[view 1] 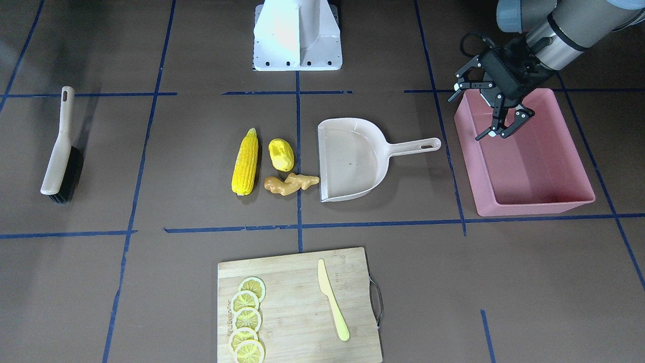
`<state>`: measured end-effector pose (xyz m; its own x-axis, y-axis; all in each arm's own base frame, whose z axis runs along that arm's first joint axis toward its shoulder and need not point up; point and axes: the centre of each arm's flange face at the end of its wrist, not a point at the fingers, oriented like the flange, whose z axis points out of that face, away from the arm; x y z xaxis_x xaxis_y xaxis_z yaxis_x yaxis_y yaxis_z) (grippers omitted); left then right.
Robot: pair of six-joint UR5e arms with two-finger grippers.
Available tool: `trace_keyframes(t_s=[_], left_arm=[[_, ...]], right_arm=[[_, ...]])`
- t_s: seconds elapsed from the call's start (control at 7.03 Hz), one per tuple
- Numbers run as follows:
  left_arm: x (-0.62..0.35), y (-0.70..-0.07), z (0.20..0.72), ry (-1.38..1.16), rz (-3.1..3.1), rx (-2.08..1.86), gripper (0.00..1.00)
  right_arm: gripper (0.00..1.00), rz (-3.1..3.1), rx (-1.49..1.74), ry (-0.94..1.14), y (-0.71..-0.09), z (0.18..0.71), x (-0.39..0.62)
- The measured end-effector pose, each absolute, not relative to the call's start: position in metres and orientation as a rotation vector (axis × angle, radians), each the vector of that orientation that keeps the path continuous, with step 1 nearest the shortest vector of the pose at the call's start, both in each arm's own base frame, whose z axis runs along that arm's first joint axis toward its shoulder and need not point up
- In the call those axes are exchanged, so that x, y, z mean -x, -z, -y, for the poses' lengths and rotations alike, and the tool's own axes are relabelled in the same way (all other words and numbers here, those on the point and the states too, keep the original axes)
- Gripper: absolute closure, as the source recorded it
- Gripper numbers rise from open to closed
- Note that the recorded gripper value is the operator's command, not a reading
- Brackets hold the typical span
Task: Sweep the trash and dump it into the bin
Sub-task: 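Move the left gripper toward the dustpan handle while the right reaches for the brush, then grasp the dustpan handle with the left gripper while the right grasps the brush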
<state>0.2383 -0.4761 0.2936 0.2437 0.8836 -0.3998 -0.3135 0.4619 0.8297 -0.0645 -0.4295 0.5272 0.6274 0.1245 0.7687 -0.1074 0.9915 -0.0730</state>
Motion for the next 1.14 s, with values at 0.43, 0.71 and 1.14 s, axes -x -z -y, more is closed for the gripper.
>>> trace_keyframes(t_s=[0.43,0.71,1.14], left_arm=[[-0.247,-0.281,0.479,-0.925,-1.015,-0.705,0.0],[-0.248,-0.28,0.478,-0.926,-1.016,-0.705,0.0],[-0.252,-0.279,0.476,-0.936,-1.02,-0.704,0.0]], right_arm=[[0.0,0.826,0.048,-0.149,-0.532,0.39,0.153],[0.01,0.804,0.07,-0.109,-0.535,0.372,0.184],[0.02,0.788,0.139,-0.077,-0.554,0.351,0.196]])
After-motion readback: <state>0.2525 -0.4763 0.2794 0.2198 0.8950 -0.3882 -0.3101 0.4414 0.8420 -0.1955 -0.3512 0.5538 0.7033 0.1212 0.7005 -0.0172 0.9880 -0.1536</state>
